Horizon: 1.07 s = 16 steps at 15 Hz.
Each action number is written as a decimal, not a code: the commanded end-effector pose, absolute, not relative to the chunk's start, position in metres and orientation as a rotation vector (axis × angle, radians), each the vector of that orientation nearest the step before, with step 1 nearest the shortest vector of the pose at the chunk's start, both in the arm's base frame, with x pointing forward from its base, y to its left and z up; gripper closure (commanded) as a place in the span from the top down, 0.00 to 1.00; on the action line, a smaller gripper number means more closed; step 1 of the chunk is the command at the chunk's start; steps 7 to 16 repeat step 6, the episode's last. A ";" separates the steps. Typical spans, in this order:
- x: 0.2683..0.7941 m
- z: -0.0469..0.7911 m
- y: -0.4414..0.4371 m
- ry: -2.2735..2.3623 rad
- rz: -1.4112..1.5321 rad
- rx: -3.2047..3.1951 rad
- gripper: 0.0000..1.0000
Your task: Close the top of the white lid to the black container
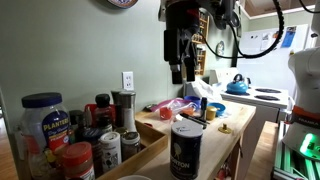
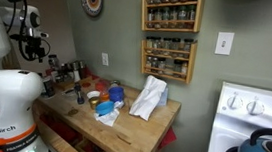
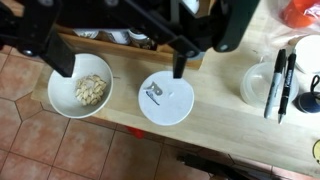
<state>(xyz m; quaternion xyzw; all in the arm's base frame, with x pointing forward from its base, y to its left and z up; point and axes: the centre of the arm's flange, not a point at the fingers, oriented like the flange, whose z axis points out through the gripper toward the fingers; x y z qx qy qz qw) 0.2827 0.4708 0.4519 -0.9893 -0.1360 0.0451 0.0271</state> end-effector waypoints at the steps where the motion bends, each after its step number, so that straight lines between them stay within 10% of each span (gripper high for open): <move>1: 0.259 0.464 0.448 -0.299 -0.047 -3.055 1.00; 16: 0.267 0.470 0.457 -0.323 -0.005 -3.046 1.00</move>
